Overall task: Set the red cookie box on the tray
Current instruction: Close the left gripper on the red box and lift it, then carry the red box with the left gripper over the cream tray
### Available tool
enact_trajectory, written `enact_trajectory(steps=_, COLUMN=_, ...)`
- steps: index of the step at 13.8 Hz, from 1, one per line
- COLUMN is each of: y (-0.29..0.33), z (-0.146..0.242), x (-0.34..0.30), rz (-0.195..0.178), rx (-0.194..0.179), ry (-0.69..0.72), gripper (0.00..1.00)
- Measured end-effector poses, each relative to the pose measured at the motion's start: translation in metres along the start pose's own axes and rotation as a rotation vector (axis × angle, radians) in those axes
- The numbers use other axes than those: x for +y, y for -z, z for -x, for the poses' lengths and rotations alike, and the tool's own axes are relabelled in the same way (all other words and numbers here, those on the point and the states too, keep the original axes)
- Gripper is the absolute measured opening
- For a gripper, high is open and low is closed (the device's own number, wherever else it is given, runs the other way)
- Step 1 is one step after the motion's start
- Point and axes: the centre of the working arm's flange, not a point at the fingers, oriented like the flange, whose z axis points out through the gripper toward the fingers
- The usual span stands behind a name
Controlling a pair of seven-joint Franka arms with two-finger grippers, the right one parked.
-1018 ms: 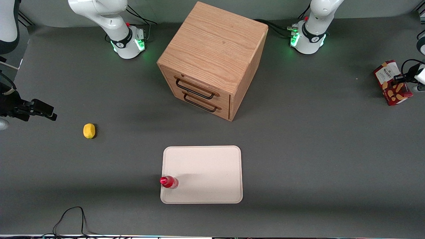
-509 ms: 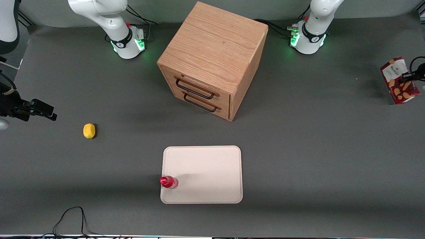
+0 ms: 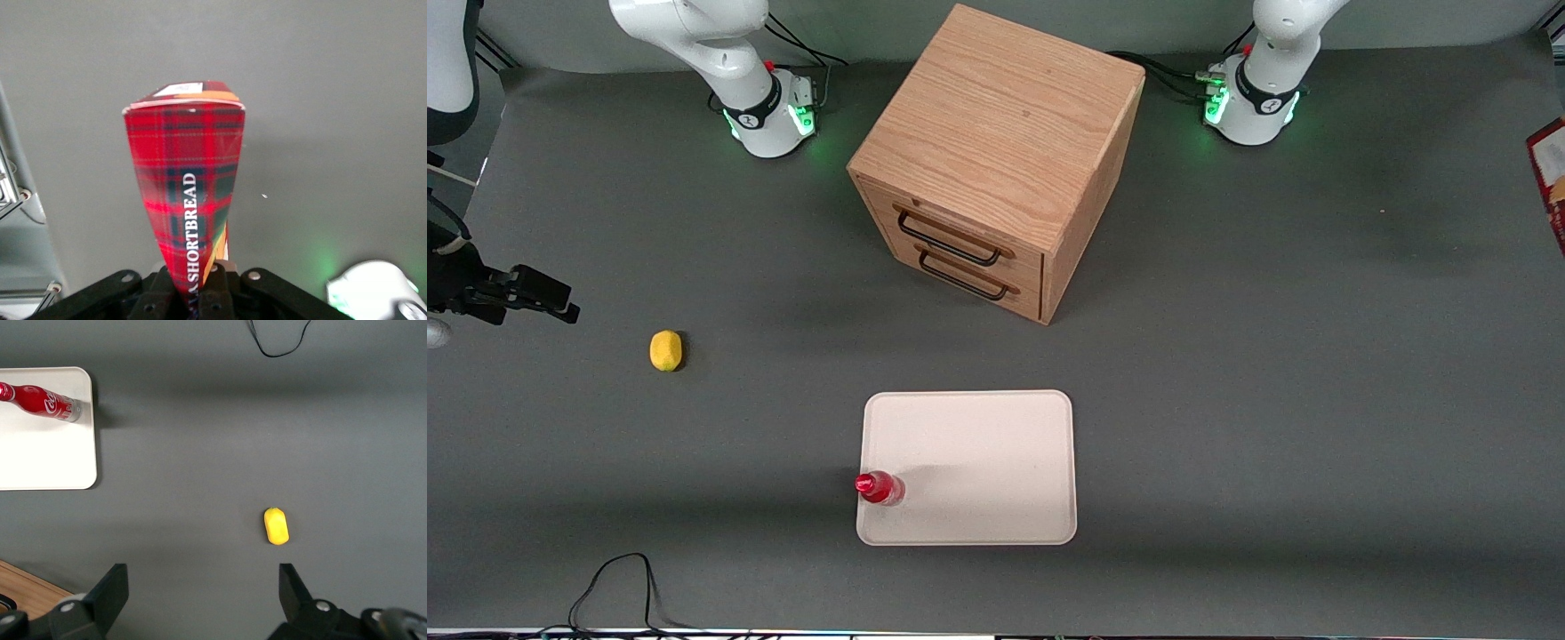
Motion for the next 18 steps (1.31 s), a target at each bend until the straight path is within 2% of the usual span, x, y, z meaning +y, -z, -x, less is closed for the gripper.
enact_trajectory(steps=4, y=0.099, z=-0.003, x=0.048, rz=-0.013, rx=-0.012, ry=0.002, gripper=0.05)
enact_trajectory(steps=6, y=0.124, z=-0.006, x=0.072, rz=-0.003, rx=0.0, ry=0.017, gripper=0.05)
enact_trajectory(steps=8, y=0.133, z=-0.019, x=0.095, rz=0.008, rx=0.022, ry=0.032, gripper=0.05)
enact_trajectory(steps=14, y=0.131, z=-0.1, x=0.236, rz=0.0, rx=0.016, ry=0.127, gripper=0.05)
enact_trajectory(steps=18, y=0.127, z=-0.146, x=0.304, rz=0.003, rx=0.019, ry=0.176, gripper=0.05)
